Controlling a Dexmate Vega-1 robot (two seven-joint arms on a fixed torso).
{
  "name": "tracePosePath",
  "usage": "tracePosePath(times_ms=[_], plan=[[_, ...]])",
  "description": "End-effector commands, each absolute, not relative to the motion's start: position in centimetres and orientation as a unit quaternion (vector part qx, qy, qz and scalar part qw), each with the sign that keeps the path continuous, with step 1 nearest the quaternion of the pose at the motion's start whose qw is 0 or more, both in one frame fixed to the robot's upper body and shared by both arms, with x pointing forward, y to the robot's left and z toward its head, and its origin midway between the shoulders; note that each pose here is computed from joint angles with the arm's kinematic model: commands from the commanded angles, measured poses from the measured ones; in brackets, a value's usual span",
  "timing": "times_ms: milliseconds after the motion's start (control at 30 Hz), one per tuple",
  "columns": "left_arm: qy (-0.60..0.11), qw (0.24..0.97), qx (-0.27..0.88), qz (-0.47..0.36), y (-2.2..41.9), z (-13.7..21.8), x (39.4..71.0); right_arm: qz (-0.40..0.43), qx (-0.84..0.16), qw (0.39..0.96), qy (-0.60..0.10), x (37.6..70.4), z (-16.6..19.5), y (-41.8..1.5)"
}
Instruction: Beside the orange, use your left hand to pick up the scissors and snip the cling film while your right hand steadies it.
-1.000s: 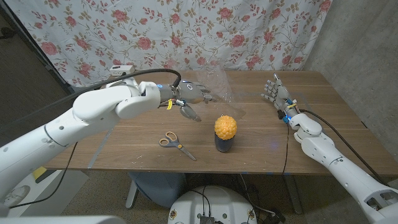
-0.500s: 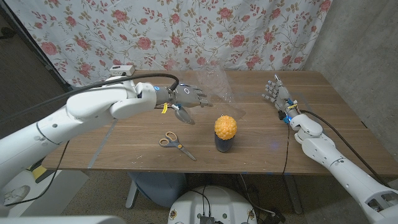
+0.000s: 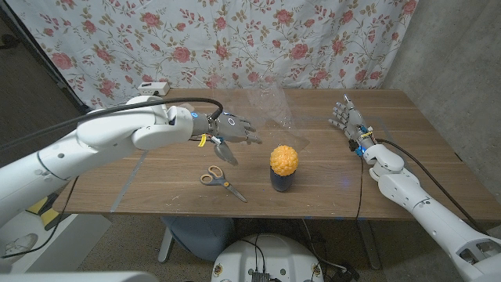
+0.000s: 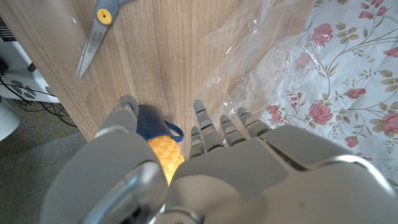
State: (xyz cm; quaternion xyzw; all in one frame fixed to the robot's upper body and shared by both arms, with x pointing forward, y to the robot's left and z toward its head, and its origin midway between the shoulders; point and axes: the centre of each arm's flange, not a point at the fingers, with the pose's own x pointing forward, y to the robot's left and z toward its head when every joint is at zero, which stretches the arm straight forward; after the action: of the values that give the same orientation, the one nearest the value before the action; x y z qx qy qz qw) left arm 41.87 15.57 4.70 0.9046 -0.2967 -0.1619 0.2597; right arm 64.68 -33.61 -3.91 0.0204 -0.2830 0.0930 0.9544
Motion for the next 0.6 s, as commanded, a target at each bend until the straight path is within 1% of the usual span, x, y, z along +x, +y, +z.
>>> tracePosePath(times_ms=[33,133,333,600], plan=[[-0.280,0.230,0.916,-0.171,16.55,3.98,41.43,0.092,0.024,0.953,-0.286,65.14,-4.00,-33.56],[-0.288,0.241,0.911,-0.169,16.40,4.18,41.65,0.091,0.029,0.954,-0.285,65.24,-4.16,-33.46],[-0.293,0.214,0.916,-0.173,16.42,3.68,42.05,0.086,0.036,0.953,-0.289,65.11,-4.46,-33.64],[-0.295,0.212,0.915,-0.176,16.87,3.66,42.36,0.080,0.040,0.952,-0.293,64.93,-4.25,-34.01]])
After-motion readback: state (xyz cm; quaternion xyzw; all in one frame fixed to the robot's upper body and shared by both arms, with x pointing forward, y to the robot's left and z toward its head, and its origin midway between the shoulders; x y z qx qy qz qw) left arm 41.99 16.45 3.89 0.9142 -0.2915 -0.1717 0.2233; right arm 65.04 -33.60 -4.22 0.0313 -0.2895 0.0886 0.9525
